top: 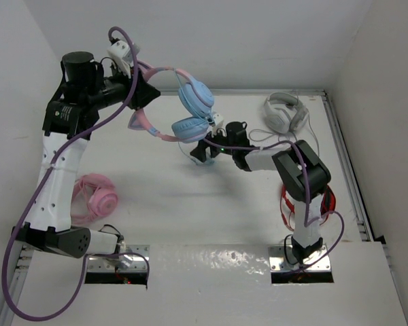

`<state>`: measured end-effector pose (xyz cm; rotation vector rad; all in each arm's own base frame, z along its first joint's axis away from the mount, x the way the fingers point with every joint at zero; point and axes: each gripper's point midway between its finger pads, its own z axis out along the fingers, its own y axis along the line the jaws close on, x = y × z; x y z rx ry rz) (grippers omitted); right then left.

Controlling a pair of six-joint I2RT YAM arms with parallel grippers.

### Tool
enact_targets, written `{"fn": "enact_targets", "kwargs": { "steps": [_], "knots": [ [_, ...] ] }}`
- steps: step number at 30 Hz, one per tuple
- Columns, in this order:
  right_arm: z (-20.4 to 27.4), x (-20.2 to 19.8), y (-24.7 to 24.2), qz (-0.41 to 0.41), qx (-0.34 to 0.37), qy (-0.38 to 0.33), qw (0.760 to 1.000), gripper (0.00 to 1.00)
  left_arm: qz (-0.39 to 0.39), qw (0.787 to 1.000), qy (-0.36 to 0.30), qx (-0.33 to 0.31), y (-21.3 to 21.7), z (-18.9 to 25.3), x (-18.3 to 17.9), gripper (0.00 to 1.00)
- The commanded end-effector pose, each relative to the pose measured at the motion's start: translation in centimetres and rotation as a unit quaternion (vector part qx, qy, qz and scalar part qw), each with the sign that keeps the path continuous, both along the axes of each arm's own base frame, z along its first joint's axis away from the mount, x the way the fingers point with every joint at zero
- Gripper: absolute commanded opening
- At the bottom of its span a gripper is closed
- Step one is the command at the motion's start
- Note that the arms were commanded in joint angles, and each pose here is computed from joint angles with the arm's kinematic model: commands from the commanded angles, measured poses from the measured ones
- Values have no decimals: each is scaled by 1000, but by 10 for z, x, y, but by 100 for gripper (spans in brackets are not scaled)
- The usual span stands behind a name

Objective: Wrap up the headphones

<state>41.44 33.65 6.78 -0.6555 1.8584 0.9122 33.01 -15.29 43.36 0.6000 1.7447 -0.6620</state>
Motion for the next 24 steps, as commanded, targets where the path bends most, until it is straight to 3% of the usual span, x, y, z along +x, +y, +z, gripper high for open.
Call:
{"fn": "enact_targets", "kwargs": {
  "steps": [1,4,7,11,17,21,24],
  "knots": [
    [43,13,-30,-42,-56,-101,992,81,16,999,-27,-16,4,20,1,0],
    [42,9,-52,-59,-110,-125,984,83,21,999,-27,-13,5,17,3,0],
    [35,-15,-50,32,-145,-191,970,82,24,999,-27,-13,6,16,5,0],
    [11,-32,-28,90,-196,-215,952,82,26,999,-26,-14,5,14,8,0],
    [-14,-9,-4,79,-219,-194,953,84,33,999,-27,-13,7,15,9,0],
    [-32,-15,3,113,-233,-161,952,77,33,999,-29,-12,8,16,8,0],
    [-40,-17,9,113,-241,-162,950,67,34,999,-27,-13,7,15,10,0]
  ]
}}
